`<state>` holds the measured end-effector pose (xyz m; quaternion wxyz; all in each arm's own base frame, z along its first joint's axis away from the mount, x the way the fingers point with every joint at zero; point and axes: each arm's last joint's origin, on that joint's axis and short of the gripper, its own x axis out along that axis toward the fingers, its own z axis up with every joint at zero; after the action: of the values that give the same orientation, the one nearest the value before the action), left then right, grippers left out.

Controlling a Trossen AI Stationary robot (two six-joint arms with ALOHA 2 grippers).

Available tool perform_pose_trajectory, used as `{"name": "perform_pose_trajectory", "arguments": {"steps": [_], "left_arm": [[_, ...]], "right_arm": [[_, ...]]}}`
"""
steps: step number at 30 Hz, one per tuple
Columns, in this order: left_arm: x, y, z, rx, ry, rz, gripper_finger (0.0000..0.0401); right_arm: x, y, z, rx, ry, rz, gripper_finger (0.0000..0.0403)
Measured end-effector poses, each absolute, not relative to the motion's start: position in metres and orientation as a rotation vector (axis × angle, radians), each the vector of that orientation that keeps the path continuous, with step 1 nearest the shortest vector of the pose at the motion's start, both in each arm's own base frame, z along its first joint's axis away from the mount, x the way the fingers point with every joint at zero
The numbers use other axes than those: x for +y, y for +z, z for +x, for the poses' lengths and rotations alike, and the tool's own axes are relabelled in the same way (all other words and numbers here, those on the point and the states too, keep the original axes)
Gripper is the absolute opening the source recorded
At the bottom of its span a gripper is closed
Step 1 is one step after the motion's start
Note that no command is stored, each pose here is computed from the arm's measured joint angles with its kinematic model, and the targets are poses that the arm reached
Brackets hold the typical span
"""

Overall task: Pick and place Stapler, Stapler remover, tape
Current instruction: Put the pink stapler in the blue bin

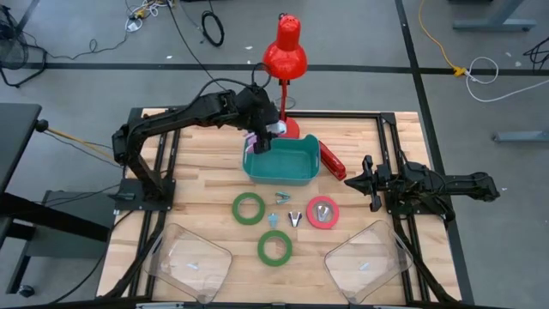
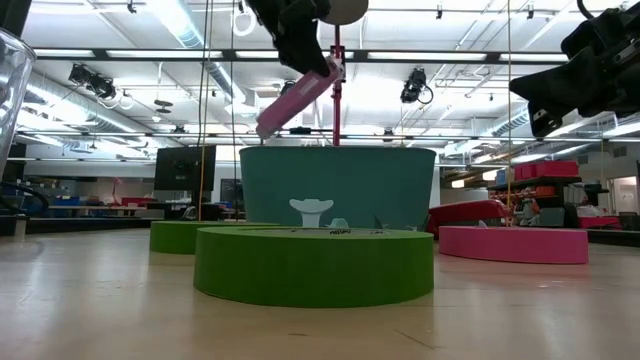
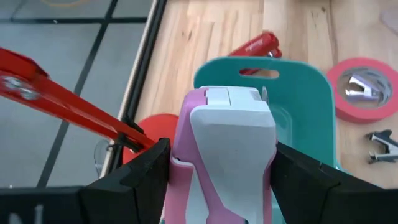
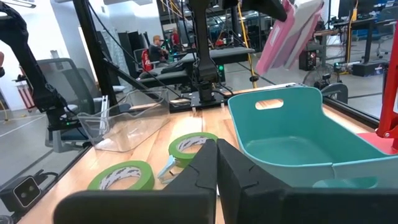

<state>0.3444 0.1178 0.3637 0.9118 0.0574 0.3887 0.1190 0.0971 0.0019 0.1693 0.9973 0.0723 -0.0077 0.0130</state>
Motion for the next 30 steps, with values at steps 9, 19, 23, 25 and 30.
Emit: {"name": "perform_pose_trajectory", "arguments": {"steps": [9, 19, 23, 25, 30], "left_arm": [[0.100, 0.350, 0.328, 0.692, 0.278, 0.080, 0.0241], [0.095, 0.340, 0.302, 0.698, 0.311, 0.067, 0.0242], [0.098, 0.335, 0.301, 0.743, 0.259, 0.105, 0.0243], [0.101, 0.328, 0.302, 0.796, 0.243, 0.137, 0.0243], [0.104, 0.319, 0.295, 0.926, 0.252, 0.210, 0.0241]], "right_arm": [[0.002, 0.169, 0.097, -0.015, 0.027, 0.145, 0.0006], [0.002, 0.169, 0.097, -0.015, 0.027, 0.145, 0.0006], [0.002, 0.169, 0.097, -0.015, 0.026, 0.145, 0.0006], [0.002, 0.169, 0.097, -0.015, 0.026, 0.145, 0.0006], [0.002, 0.169, 0.097, -0.015, 0.026, 0.145, 0.0006]]}}
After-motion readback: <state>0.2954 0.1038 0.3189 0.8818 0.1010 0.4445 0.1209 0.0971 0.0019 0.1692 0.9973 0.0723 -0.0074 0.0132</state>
